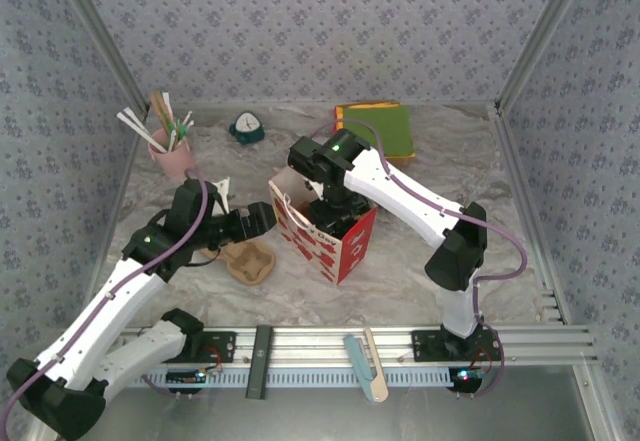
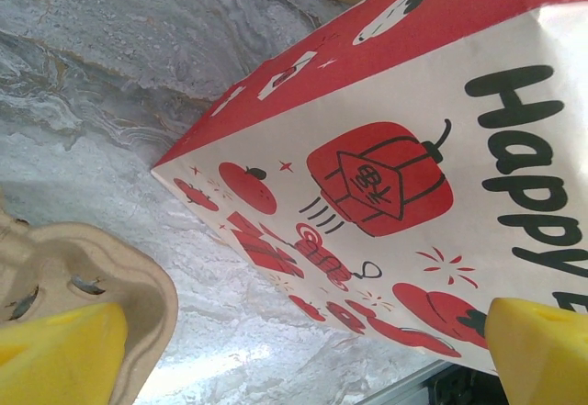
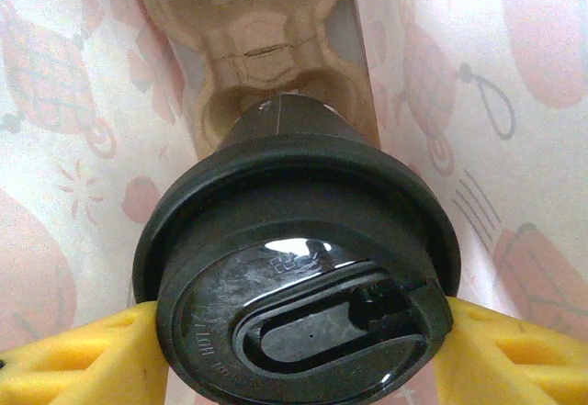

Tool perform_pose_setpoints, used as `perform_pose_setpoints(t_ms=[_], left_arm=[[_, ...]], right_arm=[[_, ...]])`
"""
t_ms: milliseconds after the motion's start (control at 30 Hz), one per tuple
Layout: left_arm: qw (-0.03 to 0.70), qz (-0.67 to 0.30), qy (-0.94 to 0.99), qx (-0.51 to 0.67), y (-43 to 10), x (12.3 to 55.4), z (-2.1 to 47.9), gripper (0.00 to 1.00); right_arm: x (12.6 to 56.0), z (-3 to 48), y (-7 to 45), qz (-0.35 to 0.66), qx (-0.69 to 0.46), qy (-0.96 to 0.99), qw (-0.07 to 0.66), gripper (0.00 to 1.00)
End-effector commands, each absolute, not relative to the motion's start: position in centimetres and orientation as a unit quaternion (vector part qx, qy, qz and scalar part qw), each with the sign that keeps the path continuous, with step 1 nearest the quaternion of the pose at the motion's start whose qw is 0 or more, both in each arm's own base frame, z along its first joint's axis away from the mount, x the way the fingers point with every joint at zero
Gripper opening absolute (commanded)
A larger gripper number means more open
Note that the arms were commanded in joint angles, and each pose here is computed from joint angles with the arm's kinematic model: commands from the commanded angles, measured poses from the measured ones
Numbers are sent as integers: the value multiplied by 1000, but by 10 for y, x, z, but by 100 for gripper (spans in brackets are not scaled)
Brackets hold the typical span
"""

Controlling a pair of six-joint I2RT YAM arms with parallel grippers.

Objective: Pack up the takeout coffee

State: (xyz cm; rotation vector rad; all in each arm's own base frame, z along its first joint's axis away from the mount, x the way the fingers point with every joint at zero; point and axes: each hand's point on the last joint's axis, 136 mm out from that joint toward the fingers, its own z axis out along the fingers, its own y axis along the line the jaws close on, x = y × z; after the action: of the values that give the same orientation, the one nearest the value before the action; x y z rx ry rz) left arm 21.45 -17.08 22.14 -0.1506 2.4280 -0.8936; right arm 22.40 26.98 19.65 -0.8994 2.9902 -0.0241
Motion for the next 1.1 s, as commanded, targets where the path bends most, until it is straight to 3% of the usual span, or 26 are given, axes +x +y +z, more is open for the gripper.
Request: perform_pose_setpoints(t_ms=[0, 1067], left_arm=[[278, -332, 900, -50, -171, 213, 222, 100], [281, -327, 900, -53, -170, 216, 220, 100]], right_arm=[[220, 191, 265, -15, -291, 956, -11, 68], [224, 183, 269, -20, -314, 949, 0, 68]])
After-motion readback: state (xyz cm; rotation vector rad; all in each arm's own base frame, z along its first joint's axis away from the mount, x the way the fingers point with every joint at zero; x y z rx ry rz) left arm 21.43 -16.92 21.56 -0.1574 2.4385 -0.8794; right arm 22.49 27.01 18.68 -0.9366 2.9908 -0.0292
